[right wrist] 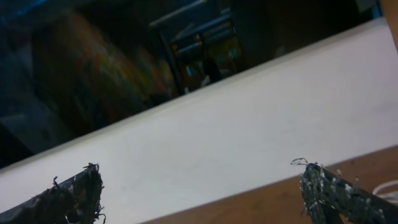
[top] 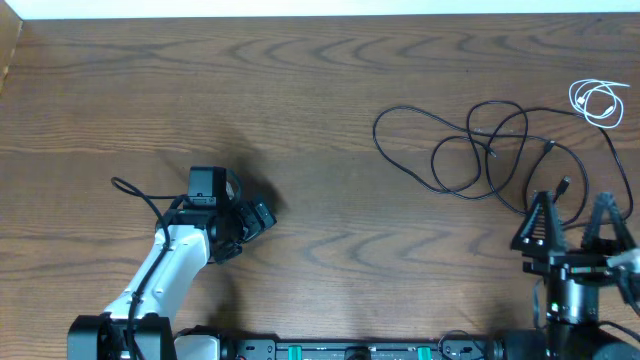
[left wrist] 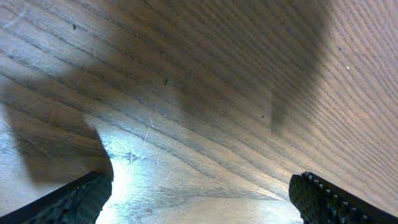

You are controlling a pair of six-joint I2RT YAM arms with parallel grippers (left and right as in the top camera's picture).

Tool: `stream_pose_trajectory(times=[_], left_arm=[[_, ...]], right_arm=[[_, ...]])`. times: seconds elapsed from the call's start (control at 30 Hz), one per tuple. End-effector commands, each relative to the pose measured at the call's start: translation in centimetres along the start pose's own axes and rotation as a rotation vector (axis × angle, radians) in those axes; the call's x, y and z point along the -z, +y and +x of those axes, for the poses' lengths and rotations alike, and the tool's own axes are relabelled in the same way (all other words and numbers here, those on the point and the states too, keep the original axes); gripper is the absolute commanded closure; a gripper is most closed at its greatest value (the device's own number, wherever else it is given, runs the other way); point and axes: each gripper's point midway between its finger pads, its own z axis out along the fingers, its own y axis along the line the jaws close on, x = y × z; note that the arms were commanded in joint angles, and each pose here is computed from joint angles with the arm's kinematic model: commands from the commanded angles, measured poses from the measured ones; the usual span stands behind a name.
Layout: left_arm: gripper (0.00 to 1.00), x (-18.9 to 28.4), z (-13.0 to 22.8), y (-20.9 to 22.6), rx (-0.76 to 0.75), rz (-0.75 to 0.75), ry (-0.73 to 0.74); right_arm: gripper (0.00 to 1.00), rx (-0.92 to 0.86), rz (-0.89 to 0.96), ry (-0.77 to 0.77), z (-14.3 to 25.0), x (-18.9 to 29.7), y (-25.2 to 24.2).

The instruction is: Untangle cables

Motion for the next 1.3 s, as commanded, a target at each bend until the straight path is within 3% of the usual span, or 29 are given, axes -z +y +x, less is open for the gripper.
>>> stream_pose_trajectory(times=[0.0, 0.23, 0.37, 0.7, 0.97, 1.17, 1.27], left_arm=[[0.02, -0.8, 0.7, 1.6, 0.012, -0.057, 0.019], [0.02, -0.8, 0.7, 1.6, 0.012, -0.058, 0.019], [0.02, -0.8, 0.7, 1.6, 0.012, -0.058, 0.019], [0.02, -0.8, 0.7, 1.6, 0.012, -0.058, 0.019], [0.02, -0.8, 0.7, 1.6, 0.012, -0.057, 0.019], [0.02, -0.8, 0.7, 1.6, 0.012, -0.057, 0.019], [0.02, -0.8, 0.7, 1.6, 0.012, -0.057, 0.019]], right_arm=[[0.01, 0.009, 0.034, 0.063, 3.3, -0.3, -1.5], [0.01, 0.007, 0.061, 0.207, 10.1, -0.4, -3.7], [0.01, 0.006, 0.058, 0.215, 12.4, -0.4, -4.5], [0.01, 0.004, 0.046, 0.199, 13.3, -0.4, -4.7], [0.01, 0.014, 0.119, 0.369, 17.3, 0.9, -6.5], [0.01, 0.017, 0.115, 0.367, 17.3, 0.9, -6.5], [0.01, 0.178, 0.167, 0.336, 16.4, 0.8, -7.8]])
